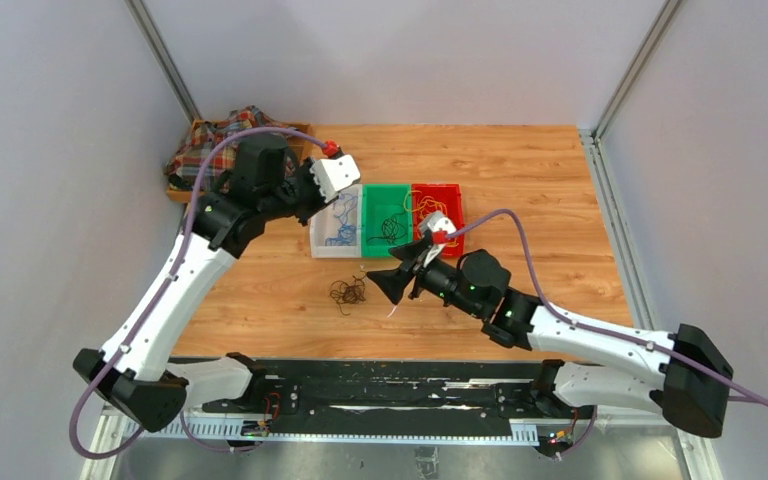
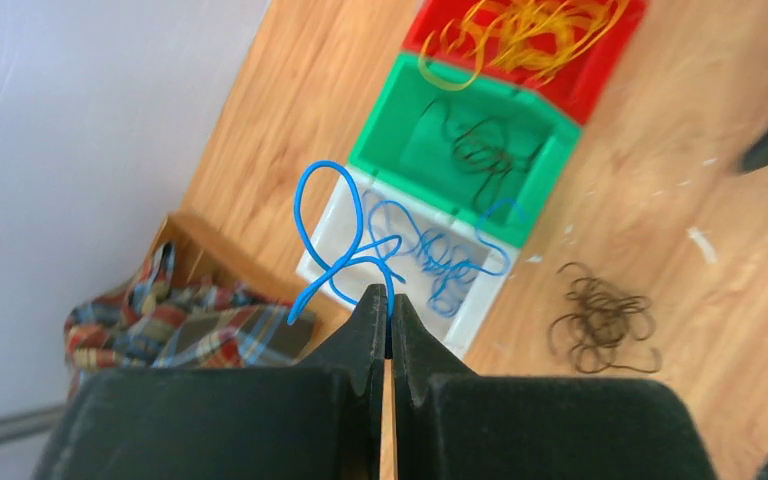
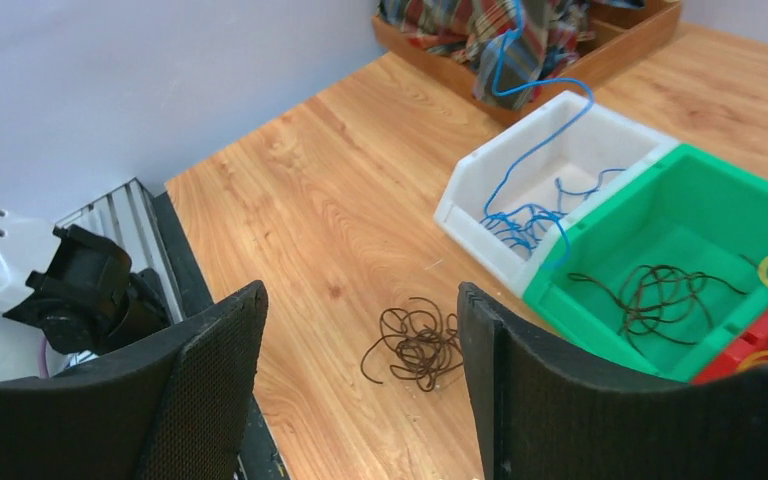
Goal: Untangle the cables
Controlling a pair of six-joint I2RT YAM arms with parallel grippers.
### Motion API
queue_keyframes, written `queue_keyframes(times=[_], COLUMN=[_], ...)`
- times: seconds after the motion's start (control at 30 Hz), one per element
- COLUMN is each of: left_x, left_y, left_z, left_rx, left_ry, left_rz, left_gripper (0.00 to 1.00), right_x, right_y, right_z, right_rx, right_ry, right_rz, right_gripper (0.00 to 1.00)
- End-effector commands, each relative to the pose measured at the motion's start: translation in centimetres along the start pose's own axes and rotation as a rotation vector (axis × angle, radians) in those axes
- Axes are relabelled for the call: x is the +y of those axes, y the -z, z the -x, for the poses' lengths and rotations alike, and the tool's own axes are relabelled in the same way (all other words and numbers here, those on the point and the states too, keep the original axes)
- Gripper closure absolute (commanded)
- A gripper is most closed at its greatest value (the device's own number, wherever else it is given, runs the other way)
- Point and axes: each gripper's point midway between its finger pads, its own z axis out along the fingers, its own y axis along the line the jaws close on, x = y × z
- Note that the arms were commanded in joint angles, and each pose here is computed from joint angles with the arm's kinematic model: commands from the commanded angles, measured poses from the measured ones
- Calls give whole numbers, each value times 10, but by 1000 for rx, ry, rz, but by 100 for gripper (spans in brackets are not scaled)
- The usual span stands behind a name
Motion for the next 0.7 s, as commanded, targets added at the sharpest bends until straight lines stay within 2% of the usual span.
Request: queue_keyframes(times=[0.0, 0.2, 0.5, 0.67], left_x=[48, 52, 57, 50], left_y=[-11, -39, -73, -100], left_z=[-8, -29, -69, -93], left_rx=[48, 113, 207, 251], left_ry=[-80, -87, -180, -151], left_rz=[232, 227, 247, 219], left_gripper=[99, 100, 100, 100], right_x=[-22, -38, -61, -66], right_y=[19, 33, 47, 53], right_z=[-3, -6, -18, -18], right_rx=[5, -4, -5, -11], right_ry=[-39, -69, -105, -109], right_rz=[-83, -166, -281, -310], right_gripper=[30, 30, 33, 34])
